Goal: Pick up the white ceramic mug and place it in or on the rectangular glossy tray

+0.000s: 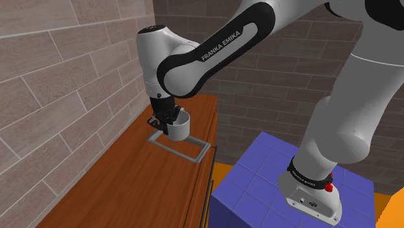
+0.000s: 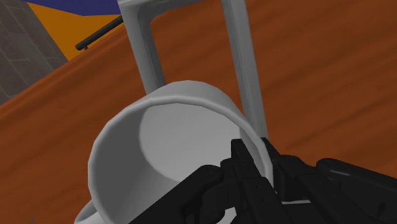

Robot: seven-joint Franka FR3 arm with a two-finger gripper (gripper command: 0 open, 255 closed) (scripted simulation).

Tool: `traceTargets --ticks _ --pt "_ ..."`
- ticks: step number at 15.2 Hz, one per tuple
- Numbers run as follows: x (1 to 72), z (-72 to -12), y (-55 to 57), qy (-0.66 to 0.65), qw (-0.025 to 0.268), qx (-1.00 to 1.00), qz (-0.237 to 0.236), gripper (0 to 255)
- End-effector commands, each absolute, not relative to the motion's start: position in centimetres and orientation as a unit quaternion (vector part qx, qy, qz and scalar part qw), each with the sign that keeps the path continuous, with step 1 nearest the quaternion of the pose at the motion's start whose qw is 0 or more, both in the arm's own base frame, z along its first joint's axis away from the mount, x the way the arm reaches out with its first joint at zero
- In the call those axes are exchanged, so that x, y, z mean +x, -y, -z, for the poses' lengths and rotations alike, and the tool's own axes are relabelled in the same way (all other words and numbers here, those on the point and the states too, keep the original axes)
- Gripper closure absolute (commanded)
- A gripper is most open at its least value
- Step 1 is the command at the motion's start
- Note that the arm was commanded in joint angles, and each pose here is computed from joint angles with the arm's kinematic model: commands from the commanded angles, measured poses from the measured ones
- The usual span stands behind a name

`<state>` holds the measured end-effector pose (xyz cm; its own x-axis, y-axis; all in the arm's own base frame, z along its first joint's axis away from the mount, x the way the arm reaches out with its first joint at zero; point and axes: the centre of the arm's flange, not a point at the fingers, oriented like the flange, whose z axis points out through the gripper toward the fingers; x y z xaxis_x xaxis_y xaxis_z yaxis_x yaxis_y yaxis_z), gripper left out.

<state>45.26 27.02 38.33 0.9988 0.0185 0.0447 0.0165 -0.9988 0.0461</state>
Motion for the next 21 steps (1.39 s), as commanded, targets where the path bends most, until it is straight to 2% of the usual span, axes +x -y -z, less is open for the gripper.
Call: traceTargets --ticks 1,10,11,16,21 --pt "45.3 -37.2 -27.0 -0.009 0.023 0.999 -0.023 255" --pt "45.3 -36.6 -27.0 -0.009 0.023 0.999 -0.023 255" --pt "45.3 -36.6 -27.0 -0.009 0.023 0.999 -0.023 0" --pt "45.3 -36.6 -27.0 -0.009 0.023 0.999 -0.023 0" --pt "45.1 -41.6 -27.2 -0.009 0.023 0.999 -0.023 0"
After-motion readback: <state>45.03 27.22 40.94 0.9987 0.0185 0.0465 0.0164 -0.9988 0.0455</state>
